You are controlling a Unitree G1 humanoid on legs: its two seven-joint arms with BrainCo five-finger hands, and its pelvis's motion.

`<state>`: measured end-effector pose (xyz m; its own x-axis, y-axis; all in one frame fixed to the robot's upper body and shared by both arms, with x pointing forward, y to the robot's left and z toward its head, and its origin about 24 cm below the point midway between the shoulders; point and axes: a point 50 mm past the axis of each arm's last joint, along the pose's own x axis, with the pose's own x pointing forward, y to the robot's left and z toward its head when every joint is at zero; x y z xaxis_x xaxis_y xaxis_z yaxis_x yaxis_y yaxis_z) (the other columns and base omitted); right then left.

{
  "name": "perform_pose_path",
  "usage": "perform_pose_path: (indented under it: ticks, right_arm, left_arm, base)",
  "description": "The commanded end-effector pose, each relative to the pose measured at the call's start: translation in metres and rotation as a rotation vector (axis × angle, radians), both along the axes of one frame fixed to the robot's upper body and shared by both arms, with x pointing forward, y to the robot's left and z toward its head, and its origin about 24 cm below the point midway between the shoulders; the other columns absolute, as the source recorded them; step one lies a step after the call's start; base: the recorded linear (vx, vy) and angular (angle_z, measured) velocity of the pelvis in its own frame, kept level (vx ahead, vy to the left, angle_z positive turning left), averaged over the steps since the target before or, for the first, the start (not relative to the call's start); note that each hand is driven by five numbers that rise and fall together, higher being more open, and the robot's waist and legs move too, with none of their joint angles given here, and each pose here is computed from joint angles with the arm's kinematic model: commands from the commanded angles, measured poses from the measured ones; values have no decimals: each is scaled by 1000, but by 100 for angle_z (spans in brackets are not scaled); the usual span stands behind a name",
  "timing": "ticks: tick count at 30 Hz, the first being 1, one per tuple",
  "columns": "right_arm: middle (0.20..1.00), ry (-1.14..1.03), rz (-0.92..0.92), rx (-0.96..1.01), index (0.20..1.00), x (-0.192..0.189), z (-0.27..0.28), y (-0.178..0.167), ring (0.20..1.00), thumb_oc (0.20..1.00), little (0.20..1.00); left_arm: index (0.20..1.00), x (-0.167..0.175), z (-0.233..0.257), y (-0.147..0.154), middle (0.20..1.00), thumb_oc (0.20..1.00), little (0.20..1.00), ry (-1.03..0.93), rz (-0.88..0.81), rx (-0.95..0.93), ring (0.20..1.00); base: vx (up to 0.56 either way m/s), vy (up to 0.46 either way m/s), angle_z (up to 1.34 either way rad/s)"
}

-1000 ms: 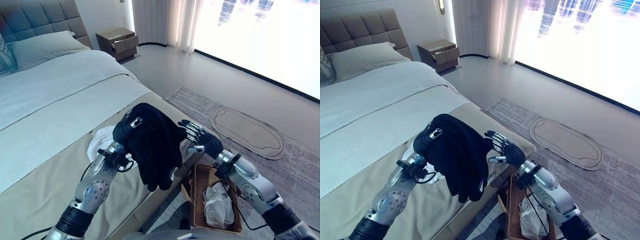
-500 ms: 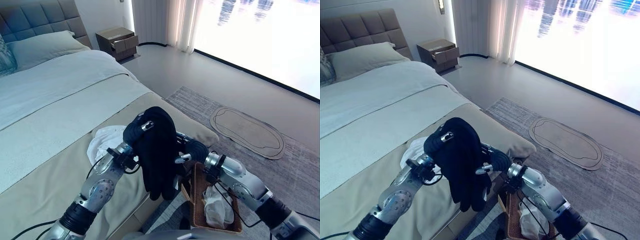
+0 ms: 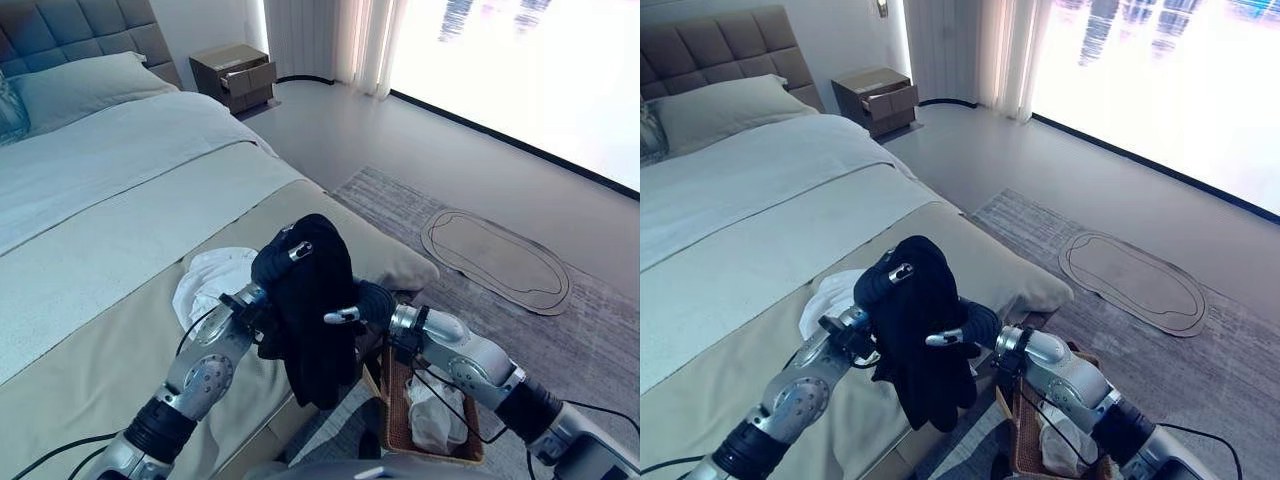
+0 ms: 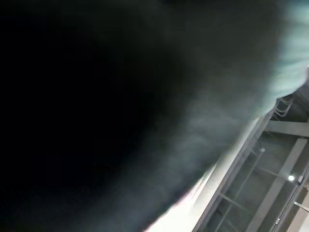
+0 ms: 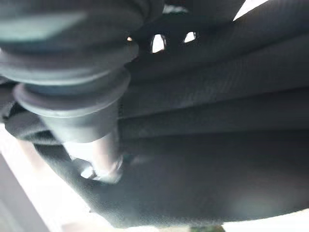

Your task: Pick up clothes into the bucket

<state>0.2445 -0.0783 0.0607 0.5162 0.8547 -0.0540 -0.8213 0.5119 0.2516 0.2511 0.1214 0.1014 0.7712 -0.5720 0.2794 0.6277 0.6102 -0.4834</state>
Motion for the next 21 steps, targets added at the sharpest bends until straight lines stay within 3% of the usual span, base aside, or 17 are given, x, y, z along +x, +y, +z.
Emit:
perform_pose_path:
  ticks: [1,8,12,13,14,19,20,21]
  right_arm:
    - [200,-124,230,264,200,-12,53,51,200,200,200]
    - [200,-121,157,314,200,-12,56,34,200,200,200]
    - [200,-100,20,356,200,-9,51,7,200,200,200]
    - [200,-93,-38,361,200,-8,48,-4,200,200,200]
    - [200,-88,-77,367,200,-8,46,-11,200,200,200]
    - [200,-65,-450,318,200,-10,22,-84,200,200,200]
    - [200,-65,-451,318,200,-10,22,-84,200,200,200]
    - [200,-103,-580,271,200,-10,21,-110,200,200,200]
  left_arm:
    - [200,20,35,-12,200,200,200,-169,-6,-33,200]
    - [200,20,23,7,200,200,200,-135,94,-14,200]
    - [200,17,13,25,200,200,200,-103,195,-12,200]
    - [473,16,10,32,473,473,473,-94,235,-4,473]
    - [1000,14,6,37,1000,1000,1000,-81,262,-6,1000]
    - [1000,1,-4,84,1000,1000,1000,-115,549,190,1000]
    - [1000,1,-4,84,1000,1000,1000,-114,549,191,1000]
    - [1000,-5,-6,103,1000,1000,1000,-129,651,283,1000]
  base:
    - [0,0,0]
    - [0,0,0]
    - [23,2,2]
    - [0,0,0]
    - [41,8,-1]
    - [24,1,0]
    - [37,-3,7]
    - [25,-2,8]
